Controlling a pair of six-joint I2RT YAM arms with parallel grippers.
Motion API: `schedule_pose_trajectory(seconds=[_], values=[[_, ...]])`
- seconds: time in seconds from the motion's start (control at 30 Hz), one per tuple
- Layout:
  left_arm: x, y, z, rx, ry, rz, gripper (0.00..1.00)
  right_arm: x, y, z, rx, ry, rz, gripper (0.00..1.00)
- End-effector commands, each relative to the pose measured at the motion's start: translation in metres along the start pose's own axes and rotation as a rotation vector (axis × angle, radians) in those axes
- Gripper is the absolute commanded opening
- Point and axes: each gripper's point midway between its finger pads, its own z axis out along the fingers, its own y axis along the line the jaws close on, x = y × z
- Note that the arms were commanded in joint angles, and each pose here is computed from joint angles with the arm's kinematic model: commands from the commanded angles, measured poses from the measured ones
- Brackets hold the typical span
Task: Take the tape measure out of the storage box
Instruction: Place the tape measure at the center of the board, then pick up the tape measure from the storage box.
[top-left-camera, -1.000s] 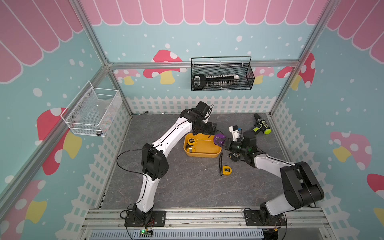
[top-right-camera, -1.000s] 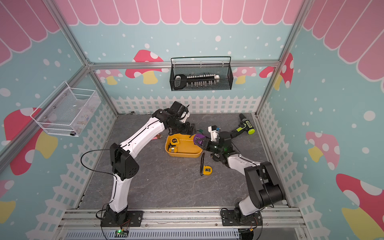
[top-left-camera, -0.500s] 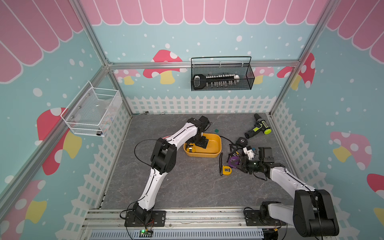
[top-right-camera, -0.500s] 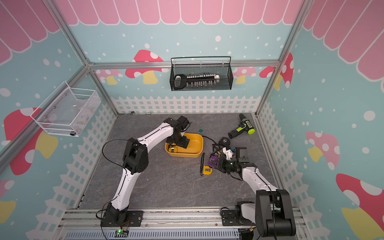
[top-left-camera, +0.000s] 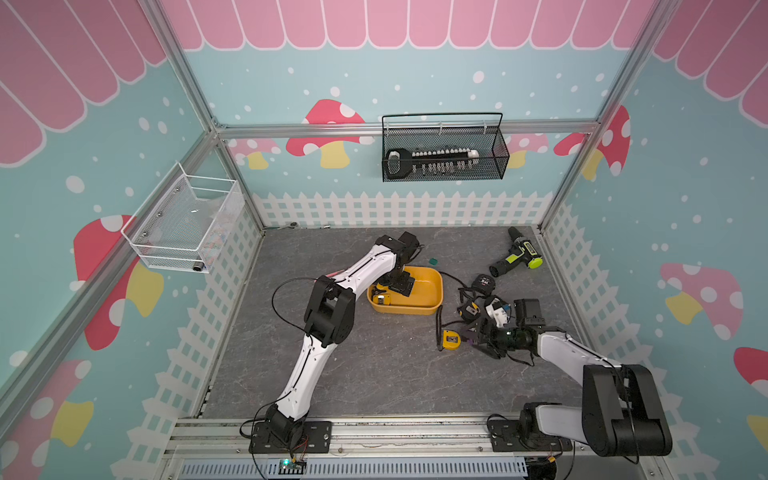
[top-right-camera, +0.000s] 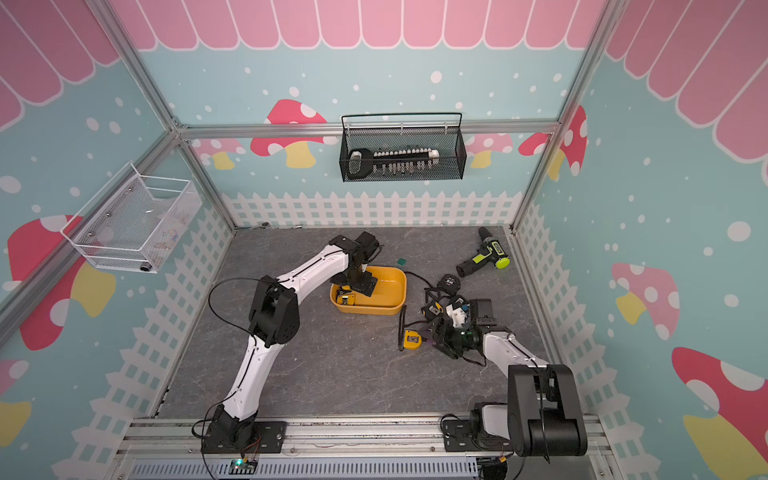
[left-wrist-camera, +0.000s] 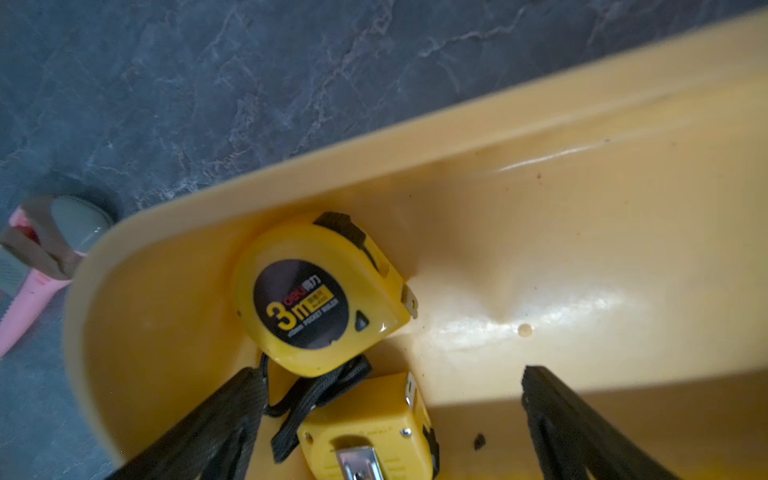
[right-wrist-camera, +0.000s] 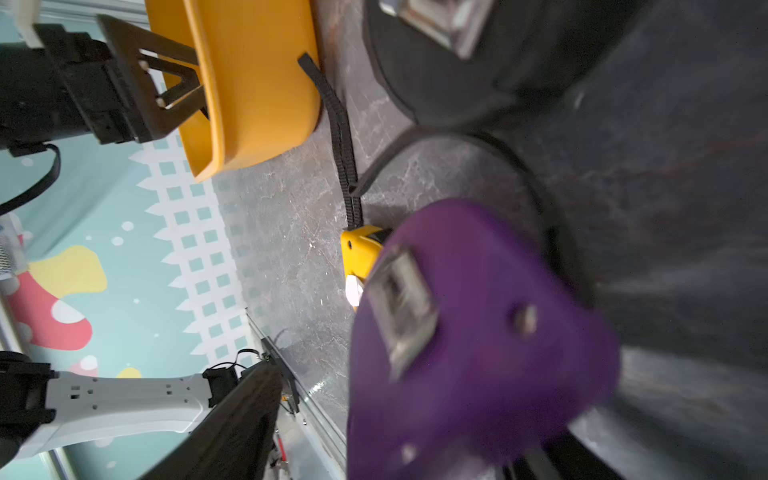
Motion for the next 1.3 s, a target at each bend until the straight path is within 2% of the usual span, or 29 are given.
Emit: schedule_pose_trajectory(seconds=[0.0, 0.2, 0.37, 0.53, 0.67, 0.83, 1.03, 1.27], values=[[0.002, 0.009, 0.013, -0.046, 0.035, 0.002, 0.99, -0.021, 0.014, -0.028, 0.062, -0.077, -0.118, 0.86], [0.007, -0.002, 0.024, -0.015, 0.074, 0.033, 0.97, -0.049, 0.044, -0.065, 0.084, -0.194, -0.252, 0.88], [0.004, -0.030, 0.017, 0.036, 0.055, 0.119, 0.92, -0.055, 0.050, -0.062, 0.049, -0.188, -0.256, 0.88], [0.002, -0.056, 0.006, 0.113, 0.033, 0.177, 0.92, -0.056, 0.049, -0.055, 0.014, -0.191, -0.247, 0.90], [-0.010, -0.044, -0.013, 0.057, -0.031, 0.146, 0.99, -0.056, 0.049, -0.055, 0.013, -0.194, -0.265, 0.90], [-0.023, -0.022, -0.028, 0.017, -0.086, 0.061, 0.99, -0.055, 0.048, -0.054, 0.011, -0.189, -0.274, 0.91], [-0.032, -0.011, -0.011, 0.032, -0.076, 0.009, 0.99, -0.054, 0.045, -0.050, 0.004, -0.185, -0.272, 0.93], [-0.038, -0.027, 0.015, 0.099, -0.054, 0.029, 0.99, -0.058, 0.044, -0.049, 0.013, -0.189, -0.282, 0.94]])
